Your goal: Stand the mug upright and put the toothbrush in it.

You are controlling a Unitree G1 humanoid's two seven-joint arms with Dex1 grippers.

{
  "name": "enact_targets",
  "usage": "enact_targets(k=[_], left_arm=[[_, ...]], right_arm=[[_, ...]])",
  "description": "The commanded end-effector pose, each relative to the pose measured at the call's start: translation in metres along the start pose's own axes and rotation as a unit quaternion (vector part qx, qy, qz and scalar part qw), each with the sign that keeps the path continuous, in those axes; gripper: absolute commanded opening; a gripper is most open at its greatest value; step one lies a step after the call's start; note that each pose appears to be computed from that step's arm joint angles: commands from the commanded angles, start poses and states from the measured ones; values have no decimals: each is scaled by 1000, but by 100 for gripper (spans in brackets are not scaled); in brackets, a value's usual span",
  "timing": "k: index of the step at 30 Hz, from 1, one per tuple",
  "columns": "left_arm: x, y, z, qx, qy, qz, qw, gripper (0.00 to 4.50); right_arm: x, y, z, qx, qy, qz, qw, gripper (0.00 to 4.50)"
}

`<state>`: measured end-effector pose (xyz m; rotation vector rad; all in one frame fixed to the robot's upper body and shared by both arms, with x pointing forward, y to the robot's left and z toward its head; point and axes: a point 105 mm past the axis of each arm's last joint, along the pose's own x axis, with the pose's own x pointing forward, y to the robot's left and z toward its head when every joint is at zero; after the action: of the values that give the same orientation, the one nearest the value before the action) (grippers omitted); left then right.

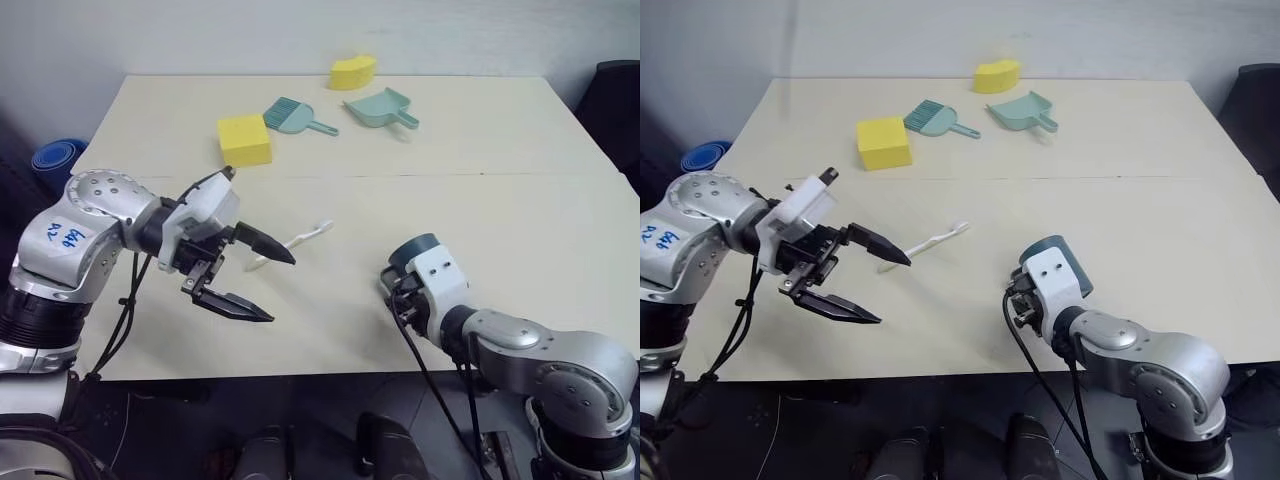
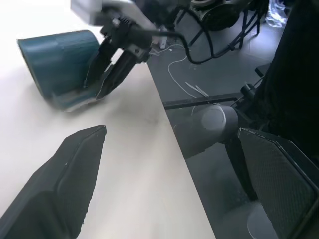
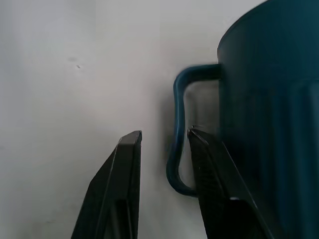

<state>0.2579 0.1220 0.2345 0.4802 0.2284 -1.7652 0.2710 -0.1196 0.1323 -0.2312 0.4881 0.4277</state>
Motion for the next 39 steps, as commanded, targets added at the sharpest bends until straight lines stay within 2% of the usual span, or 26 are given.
enact_targets(k=[1, 9, 12, 15, 16, 19, 22, 26, 29, 33, 39], left_arm=[[-3, -2, 11, 31, 4, -7, 999, 450], [-2, -1, 12, 38, 4, 5, 999, 450], [-4, 1, 15, 39, 1, 13, 999, 450], [-5, 3, 14, 38, 1, 23, 999, 450], [-6, 4, 13, 38, 2, 26, 999, 450], [-10, 8, 9, 26, -3, 57, 998, 450], [-24, 13, 9, 8, -21, 112, 993, 450], [-45, 17, 12, -20, -54, 194, 979, 450], [-54, 13, 10, -30, -56, 236, 970, 450], [-60, 9, 11, -31, -43, 277, 959, 450], [-66, 3, 16, -35, -22, 289, 956, 450]], right_arm=[[3, -5, 6, -10, -15, -19, 1000, 152], [18, -8, -2, -1, -4, -23, 1000, 152], [19, -9, -3, -9, -6, -15, 1000, 95], [18, -10, 0, -23, -13, -10, 1000, 3], [17, -9, 1, -28, -16, -8, 999, 1], [14, 5, 31, -39, -97, 41, 994, 1], [13, 9, 68, -7, -203, 65, 977, 1], [19, 9, 101, 63, -324, 99, 939, 1], [33, 10, 113, 121, -386, 128, 905, 1], [62, 30, 116, 156, -428, 185, 871, 1], [85, 54, 114, 163, -438, 225, 855, 1]])
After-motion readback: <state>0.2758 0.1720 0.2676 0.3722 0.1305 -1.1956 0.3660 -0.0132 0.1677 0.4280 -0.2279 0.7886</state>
